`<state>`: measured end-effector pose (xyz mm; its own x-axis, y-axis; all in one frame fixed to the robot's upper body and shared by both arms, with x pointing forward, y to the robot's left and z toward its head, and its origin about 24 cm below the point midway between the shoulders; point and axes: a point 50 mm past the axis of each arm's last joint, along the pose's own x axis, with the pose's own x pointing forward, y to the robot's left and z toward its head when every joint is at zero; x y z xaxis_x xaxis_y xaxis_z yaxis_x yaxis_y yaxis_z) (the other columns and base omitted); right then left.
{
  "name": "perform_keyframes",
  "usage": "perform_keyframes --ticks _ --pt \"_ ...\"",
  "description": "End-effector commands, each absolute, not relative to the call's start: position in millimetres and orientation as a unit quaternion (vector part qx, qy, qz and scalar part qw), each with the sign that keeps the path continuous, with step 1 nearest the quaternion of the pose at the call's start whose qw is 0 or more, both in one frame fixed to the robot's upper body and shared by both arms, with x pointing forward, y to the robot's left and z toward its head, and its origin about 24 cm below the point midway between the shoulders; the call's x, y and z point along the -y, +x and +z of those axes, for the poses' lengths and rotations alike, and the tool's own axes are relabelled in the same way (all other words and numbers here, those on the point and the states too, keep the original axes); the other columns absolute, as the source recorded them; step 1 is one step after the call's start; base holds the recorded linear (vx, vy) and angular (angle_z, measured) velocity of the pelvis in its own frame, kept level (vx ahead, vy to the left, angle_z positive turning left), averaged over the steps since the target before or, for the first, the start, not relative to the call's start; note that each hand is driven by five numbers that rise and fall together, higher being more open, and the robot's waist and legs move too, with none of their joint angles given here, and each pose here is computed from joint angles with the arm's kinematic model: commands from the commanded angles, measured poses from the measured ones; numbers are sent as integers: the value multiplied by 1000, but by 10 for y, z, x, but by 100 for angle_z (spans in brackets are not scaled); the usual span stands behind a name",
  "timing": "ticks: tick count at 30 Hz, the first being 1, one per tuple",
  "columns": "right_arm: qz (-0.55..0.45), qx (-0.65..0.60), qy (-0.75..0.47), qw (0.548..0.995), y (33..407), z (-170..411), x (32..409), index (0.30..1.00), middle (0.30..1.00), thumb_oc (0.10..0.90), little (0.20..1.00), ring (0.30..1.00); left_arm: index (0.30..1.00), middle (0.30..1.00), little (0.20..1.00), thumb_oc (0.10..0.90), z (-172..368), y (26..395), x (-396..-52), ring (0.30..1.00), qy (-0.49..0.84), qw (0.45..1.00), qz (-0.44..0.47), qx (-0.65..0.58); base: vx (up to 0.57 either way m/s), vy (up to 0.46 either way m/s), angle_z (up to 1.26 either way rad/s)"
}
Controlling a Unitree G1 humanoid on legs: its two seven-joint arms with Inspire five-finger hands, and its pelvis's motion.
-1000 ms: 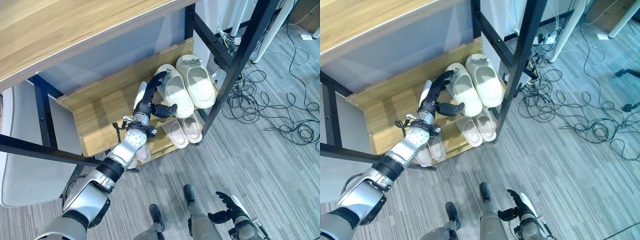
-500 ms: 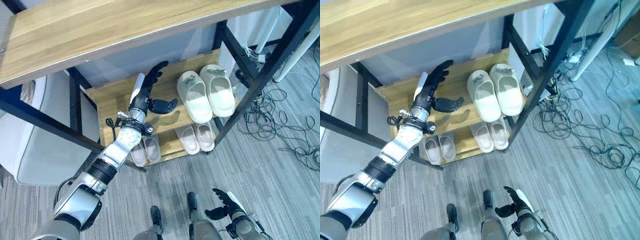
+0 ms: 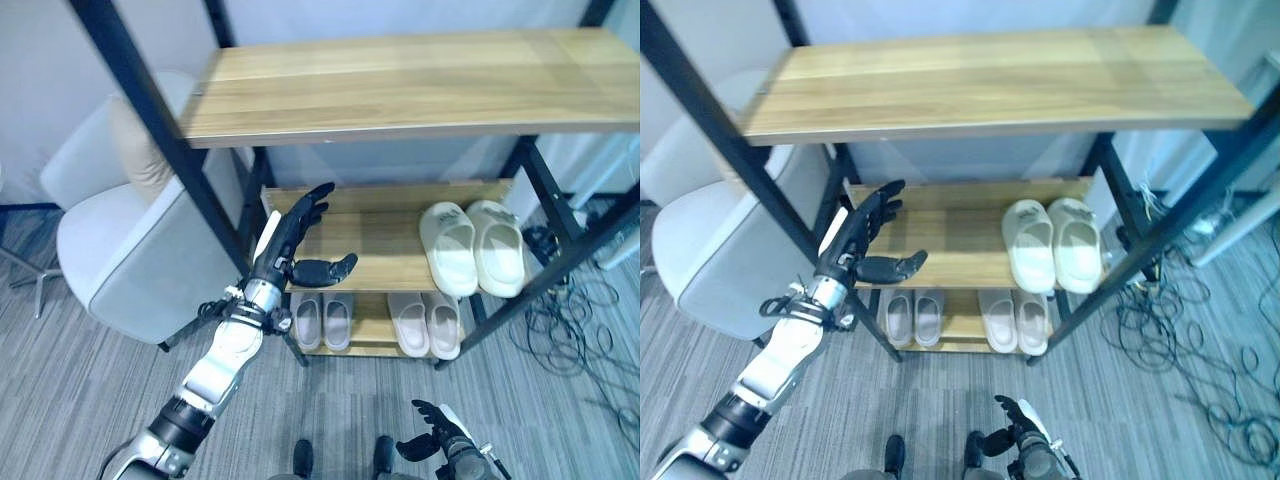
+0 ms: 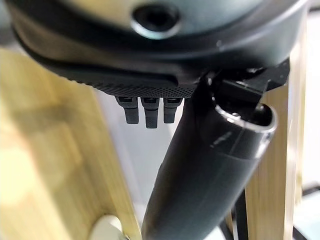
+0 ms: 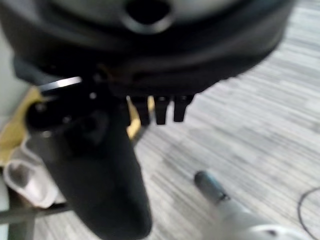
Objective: Arrange the slippers neatly on the shoe rack.
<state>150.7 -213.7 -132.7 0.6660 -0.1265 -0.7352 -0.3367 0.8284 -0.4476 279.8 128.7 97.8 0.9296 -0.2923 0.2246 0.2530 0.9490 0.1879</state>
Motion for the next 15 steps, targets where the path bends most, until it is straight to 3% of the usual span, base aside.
perform_keyframes --ticks 1,15 --pt "68 -413 -285 862 1368 -1385 2121 900 900 800 900 900 900 900 900 800 1142 2701 -1355 900 62 968 -156 184 9 8 43" --pt "47 -443 -275 852 1239 -1451 2179 900 900 800 900 900 900 900 900 800 -37 2062 -1982 900 135 982 -101 -87 12 21 14"
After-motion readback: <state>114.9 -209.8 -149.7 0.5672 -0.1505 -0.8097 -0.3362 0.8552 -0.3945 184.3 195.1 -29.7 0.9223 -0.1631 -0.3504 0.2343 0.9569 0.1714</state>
